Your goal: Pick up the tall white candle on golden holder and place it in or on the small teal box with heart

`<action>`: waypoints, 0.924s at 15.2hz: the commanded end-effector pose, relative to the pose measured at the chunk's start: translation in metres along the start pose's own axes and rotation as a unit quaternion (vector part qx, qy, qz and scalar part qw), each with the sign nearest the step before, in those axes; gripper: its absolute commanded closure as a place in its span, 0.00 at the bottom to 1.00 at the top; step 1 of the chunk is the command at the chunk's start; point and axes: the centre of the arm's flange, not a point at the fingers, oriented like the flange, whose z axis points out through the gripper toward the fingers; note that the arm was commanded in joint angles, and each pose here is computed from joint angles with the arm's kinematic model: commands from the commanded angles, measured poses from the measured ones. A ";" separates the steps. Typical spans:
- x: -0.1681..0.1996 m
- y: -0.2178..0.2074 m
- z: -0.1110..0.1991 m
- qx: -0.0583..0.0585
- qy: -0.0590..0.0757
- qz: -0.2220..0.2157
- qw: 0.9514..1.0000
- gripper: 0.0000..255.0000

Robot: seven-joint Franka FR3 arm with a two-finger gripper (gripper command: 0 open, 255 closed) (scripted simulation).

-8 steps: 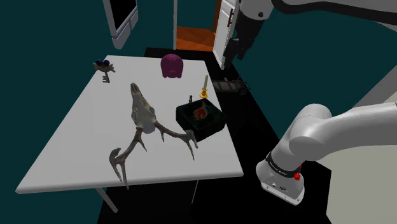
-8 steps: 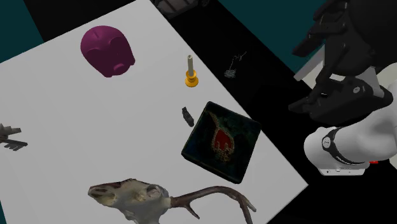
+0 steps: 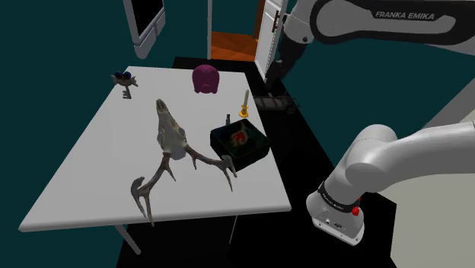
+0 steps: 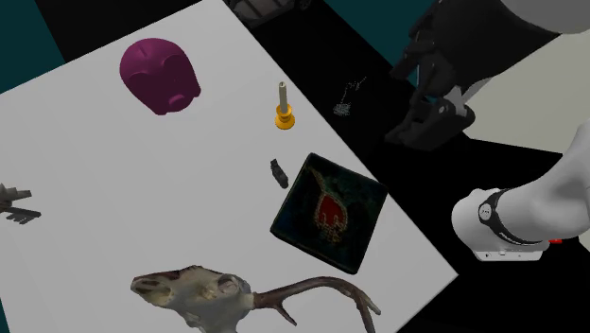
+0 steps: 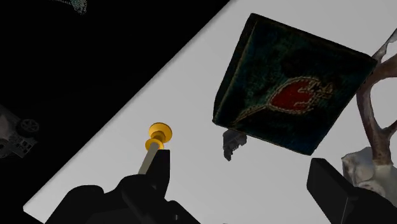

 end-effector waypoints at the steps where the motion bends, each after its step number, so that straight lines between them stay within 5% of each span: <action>1: 0.005 0.013 0.024 0.004 0.012 -0.009 1.000 0.00; 14: 0.047 0.105 0.163 0.030 0.082 -0.060 0.994 0.00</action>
